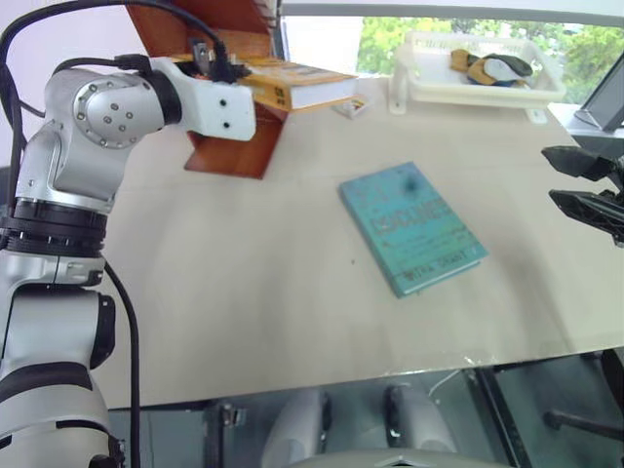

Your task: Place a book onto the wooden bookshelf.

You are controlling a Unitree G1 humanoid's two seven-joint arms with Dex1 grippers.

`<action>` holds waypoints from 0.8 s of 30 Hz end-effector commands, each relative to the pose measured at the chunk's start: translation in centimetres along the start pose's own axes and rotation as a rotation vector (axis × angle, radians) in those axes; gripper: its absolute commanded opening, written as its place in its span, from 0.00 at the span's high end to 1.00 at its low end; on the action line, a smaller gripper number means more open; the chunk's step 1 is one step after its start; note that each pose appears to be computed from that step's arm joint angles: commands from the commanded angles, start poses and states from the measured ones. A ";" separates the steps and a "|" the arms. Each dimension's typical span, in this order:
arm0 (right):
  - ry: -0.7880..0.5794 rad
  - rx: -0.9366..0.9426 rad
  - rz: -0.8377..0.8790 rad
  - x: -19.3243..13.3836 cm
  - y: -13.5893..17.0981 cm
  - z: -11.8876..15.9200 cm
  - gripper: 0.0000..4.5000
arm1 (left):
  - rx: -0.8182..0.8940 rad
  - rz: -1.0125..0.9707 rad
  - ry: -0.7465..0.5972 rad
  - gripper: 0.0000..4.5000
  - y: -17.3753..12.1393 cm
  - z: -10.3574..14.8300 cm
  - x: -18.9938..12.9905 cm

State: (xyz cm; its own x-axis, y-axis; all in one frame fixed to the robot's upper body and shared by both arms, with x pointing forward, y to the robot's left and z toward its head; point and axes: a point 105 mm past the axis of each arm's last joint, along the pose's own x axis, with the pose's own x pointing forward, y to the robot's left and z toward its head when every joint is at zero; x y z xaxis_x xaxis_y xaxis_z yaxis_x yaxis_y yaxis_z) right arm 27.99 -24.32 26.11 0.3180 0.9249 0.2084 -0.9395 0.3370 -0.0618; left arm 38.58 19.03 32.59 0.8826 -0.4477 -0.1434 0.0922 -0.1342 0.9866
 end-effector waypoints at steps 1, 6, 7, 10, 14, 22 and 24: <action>-0.017 -0.056 0.025 0.2 0.2 1.0 0.00 | 0.019 0.073 0.069 0.70 2.1 -1.2 -1.2; -0.023 -0.056 0.018 -0.1 0.4 0.8 0.00 | 0.004 0.034 0.157 0.70 1.9 -3.8 -1.6; -0.028 -0.057 0.013 -0.1 0.4 0.7 0.00 | 0.001 0.034 0.181 0.70 1.9 -4.4 -1.7; -0.037 -0.058 0.003 -0.2 0.5 0.5 0.00 | 0.000 0.049 0.230 0.70 2.3 -5.6 -1.5; -0.035 -0.058 0.001 0.0 0.8 0.1 0.00 | 0.016 0.056 0.274 0.70 3.0 -6.5 -0.9; -0.035 -0.068 -0.024 -0.4 1.0 0.1 0.00 | -0.003 0.010 0.293 0.57 2.5 -7.4 -0.4; -0.028 -0.067 -0.030 -0.5 1.0 0.0 0.00 | 0.007 0.008 0.300 0.41 2.6 -7.4 -0.4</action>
State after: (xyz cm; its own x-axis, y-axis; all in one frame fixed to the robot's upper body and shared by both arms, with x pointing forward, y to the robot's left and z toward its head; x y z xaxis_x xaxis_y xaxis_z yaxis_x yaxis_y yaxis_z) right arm 27.52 -24.46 24.67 0.3555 0.9069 0.2260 -0.9245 0.3768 -0.0580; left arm 42.39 25.15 33.42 0.9688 -0.1767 -0.1737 0.1503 -0.1385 0.9789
